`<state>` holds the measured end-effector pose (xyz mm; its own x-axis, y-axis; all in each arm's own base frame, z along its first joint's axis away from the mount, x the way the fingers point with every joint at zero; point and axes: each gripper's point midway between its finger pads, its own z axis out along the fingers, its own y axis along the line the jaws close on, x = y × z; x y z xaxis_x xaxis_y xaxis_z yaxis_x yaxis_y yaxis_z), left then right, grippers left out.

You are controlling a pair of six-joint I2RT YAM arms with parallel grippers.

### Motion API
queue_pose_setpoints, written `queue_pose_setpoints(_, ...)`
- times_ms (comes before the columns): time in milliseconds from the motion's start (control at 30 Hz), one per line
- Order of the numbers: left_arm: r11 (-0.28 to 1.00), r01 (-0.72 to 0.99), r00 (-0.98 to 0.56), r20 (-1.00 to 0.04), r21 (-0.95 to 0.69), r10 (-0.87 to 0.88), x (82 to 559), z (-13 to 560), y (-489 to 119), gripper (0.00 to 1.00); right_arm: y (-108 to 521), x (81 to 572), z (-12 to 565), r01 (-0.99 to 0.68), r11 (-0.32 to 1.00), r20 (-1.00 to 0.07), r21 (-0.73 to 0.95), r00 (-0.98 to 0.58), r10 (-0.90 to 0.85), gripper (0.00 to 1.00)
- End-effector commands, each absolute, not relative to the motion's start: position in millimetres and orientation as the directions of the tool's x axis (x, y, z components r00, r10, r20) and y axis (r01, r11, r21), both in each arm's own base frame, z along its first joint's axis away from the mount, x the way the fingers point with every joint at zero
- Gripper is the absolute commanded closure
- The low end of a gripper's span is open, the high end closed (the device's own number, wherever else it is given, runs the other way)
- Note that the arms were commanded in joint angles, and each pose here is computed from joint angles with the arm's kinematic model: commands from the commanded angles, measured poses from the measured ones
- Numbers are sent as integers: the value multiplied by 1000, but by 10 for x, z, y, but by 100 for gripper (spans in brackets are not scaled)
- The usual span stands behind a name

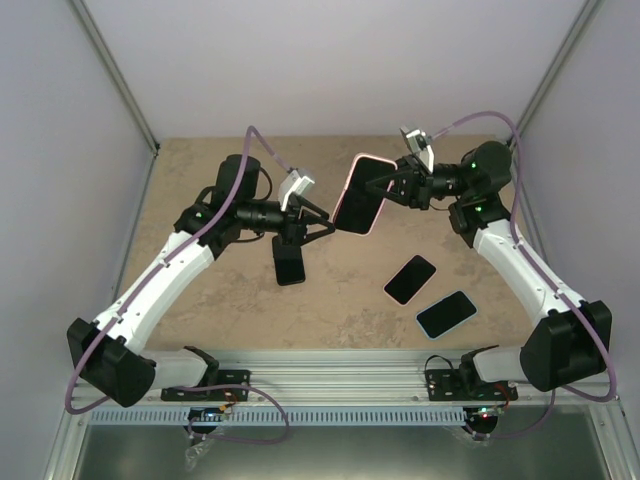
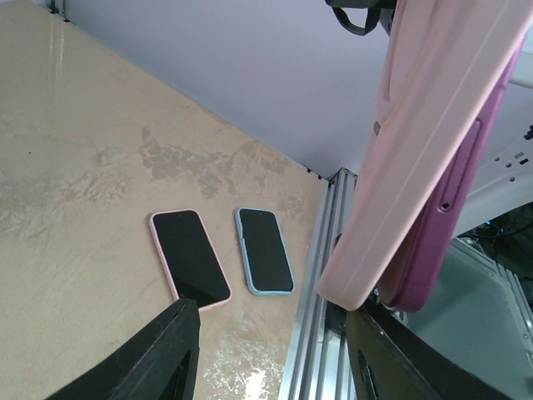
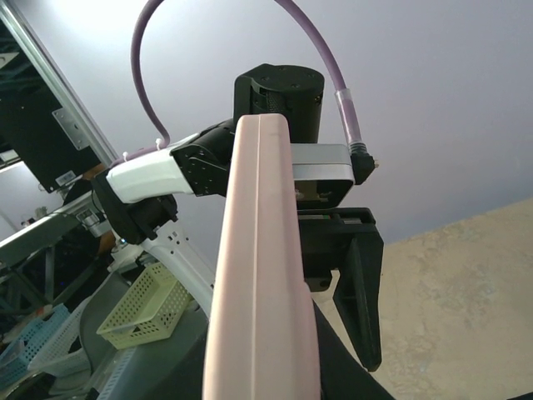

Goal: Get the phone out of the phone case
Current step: Remove the phone case from the phone.

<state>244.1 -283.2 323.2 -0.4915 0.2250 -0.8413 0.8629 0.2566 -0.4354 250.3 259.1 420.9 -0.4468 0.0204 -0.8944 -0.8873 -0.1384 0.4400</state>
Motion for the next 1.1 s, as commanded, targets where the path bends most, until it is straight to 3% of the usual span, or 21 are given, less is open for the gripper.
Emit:
queue_pose_setpoints(0,342,847,-480,-862,-407,162,2770,3238,-2799,50,2674,2011,4239,-849,-287,-895,445,-435,-100,100)
queue_pose_setpoints(133,277,864,-472,-869,-421,150,2682,3331,-2837,52,2715,2024,4168,-841,-287,-888,458,-446,-109,99)
queue_pose_setpoints(333,123,885,-463,-874,-448,147,2446,3471,-2895,75,2774,2164,4034,-835,-247,-870,492,-483,-100,99)
queue_pose_setpoints(500,26,890,-455,-879,-456,145,2269,3534,-2891,84,2814,2275,3957,-825,-220,-853,521,-514,-92,99)
queue_pose_setpoints(667,13,884,-465,-875,-468,137,2245,3527,-2890,86,2850,2386,3866,-809,-189,-830,556,-551,-84,99)
queue_pose_setpoints(833,16,882,-470,-874,-472,121,2264,3546,-2896,99,2851,2513,3755,-795,-137,-806,591,-588,-60,99)
queue_pose_setpoints(933,42,870,-493,-863,-492,113,2317,3521,-2903,100,2831,2630,3727,-785,-95,-790,613,-612,-37,99)
queue_pose_setpoints(1067,59,847,-531,-844,-528,75,2412,3518,-2880,100,2714,2973,3565,-725,54,-727,687,-685,47,85)
